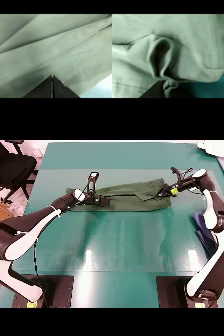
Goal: Fold the shirts.
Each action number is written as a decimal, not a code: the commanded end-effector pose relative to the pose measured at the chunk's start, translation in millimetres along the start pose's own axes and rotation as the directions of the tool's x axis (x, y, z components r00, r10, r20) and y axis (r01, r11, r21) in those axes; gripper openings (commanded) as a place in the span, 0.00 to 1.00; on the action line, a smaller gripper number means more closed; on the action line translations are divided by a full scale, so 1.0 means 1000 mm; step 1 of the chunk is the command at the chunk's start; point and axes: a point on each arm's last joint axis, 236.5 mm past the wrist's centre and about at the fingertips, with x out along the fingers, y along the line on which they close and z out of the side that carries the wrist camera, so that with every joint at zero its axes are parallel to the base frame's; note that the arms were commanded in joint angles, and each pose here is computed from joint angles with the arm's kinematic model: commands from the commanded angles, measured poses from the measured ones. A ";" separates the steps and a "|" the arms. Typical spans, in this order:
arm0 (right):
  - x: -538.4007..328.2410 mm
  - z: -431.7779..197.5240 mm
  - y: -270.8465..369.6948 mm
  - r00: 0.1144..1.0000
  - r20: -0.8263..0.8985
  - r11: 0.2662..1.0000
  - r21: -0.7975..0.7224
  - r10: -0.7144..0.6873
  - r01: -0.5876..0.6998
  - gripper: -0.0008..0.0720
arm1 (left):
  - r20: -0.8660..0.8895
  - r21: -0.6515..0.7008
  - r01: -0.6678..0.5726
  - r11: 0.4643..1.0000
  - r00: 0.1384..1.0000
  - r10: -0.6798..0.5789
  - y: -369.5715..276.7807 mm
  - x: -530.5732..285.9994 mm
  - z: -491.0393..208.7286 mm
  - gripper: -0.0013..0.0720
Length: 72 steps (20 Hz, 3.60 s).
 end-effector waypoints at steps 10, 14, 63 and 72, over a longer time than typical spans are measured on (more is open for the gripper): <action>-0.147 0.014 0.057 0.973 0.227 0.996 -0.082 0.044 -0.026 0.04 | -0.078 0.050 0.076 0.996 0.994 -0.072 -0.064 0.027 -0.044 0.05; -0.200 0.020 0.072 0.933 0.347 0.994 -0.095 0.089 -0.060 0.04 | -0.086 0.087 0.108 0.990 0.991 -0.101 -0.095 0.036 -0.059 0.05; -0.105 0.019 0.260 0.862 0.170 0.857 -0.307 0.478 -0.414 0.04 | 0.064 -0.009 0.321 0.947 0.945 -0.320 -0.188 0.102 0.015 0.05; -0.068 0.030 0.253 0.915 0.211 0.907 -0.327 0.344 -0.266 0.04 | -0.154 0.209 0.299 0.931 0.950 -0.271 -0.114 0.031 0.033 0.04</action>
